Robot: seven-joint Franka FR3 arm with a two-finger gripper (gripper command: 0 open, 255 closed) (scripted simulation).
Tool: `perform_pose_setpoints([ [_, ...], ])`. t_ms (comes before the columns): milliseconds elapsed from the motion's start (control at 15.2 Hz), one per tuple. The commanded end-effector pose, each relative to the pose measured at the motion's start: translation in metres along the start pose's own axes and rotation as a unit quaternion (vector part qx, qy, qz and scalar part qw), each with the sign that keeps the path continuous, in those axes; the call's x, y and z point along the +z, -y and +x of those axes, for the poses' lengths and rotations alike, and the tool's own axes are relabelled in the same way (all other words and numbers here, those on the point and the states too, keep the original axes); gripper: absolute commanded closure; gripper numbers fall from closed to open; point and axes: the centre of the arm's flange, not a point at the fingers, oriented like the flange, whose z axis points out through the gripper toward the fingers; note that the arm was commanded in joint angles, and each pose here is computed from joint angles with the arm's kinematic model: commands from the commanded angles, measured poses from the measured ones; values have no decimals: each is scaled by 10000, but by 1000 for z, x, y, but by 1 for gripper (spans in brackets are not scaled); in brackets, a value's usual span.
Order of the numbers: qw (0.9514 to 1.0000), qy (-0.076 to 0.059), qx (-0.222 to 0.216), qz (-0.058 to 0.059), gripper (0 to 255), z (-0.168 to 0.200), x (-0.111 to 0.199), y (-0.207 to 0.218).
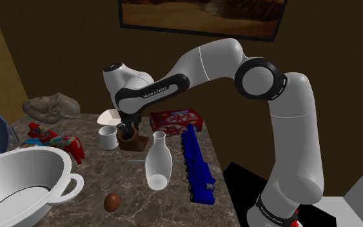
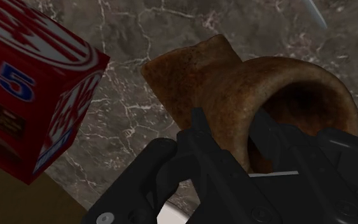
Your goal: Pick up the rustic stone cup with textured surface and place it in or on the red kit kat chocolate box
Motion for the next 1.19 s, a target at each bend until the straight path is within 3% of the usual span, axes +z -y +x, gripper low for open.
perform_pose_setpoints([
  [0,10000,4,-1,0,255,0,0,0],
  [396,10000,3,-1,0,255,0,0,0],
  [1122,10000,3,-1,0,255,3,-56,-15],
])
